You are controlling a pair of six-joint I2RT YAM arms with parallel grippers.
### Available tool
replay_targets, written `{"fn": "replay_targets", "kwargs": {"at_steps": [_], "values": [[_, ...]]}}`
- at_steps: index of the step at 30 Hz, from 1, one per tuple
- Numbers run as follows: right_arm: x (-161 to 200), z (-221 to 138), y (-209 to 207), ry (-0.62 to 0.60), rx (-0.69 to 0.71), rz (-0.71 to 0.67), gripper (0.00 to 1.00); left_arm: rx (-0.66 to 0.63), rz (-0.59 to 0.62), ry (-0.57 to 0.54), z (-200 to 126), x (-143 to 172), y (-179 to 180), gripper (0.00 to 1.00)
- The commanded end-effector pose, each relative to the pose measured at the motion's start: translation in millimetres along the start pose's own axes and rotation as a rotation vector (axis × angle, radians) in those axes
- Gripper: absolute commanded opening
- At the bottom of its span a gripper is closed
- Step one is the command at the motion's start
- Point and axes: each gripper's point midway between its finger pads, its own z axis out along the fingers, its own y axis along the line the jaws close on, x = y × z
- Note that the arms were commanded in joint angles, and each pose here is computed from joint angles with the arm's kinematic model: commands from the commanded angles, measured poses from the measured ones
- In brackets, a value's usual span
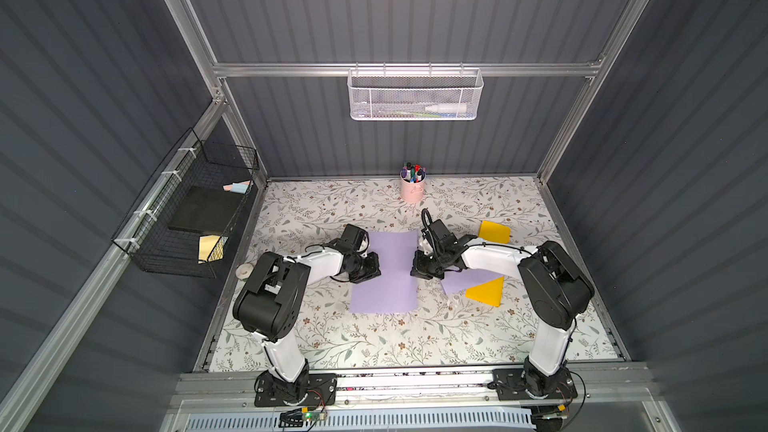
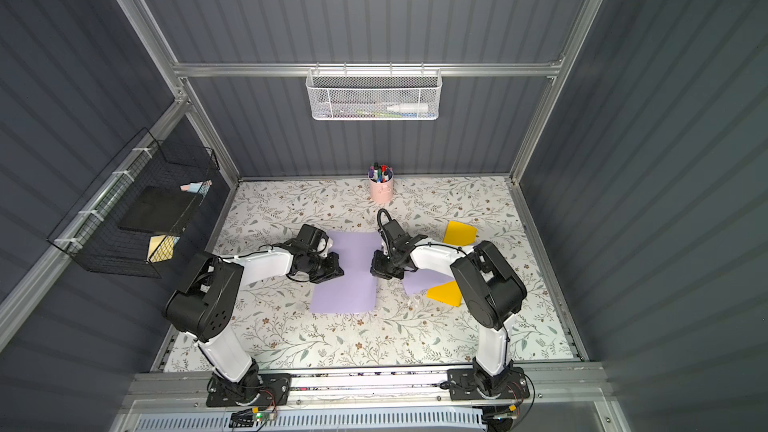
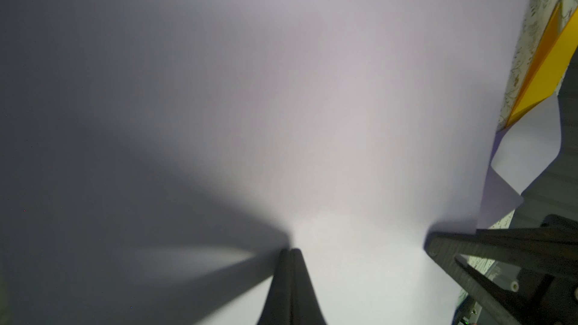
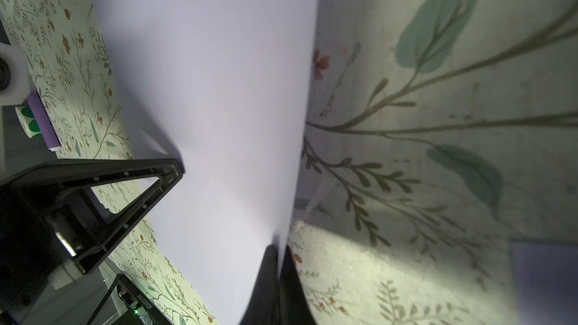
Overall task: Fold the rectangular paper in half along the long edge
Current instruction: Fold the paper at the center of the board.
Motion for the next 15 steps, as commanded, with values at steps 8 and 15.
{"fn": "replay_targets", "kwargs": {"at_steps": [8, 15], "values": [[2.8, -54.5, -27.5, -0.016, 0.144, -0.023, 0.00, -0.118, 0.110, -0.121, -82.0, -16.8, -22.4, 0.68], [7.9, -64.1, -36.8, 0.009, 0.126, -0.010, 0.00, -0.151, 0.083, -0.063, -55.0, -0.6, 2.0, 0.16]]}}
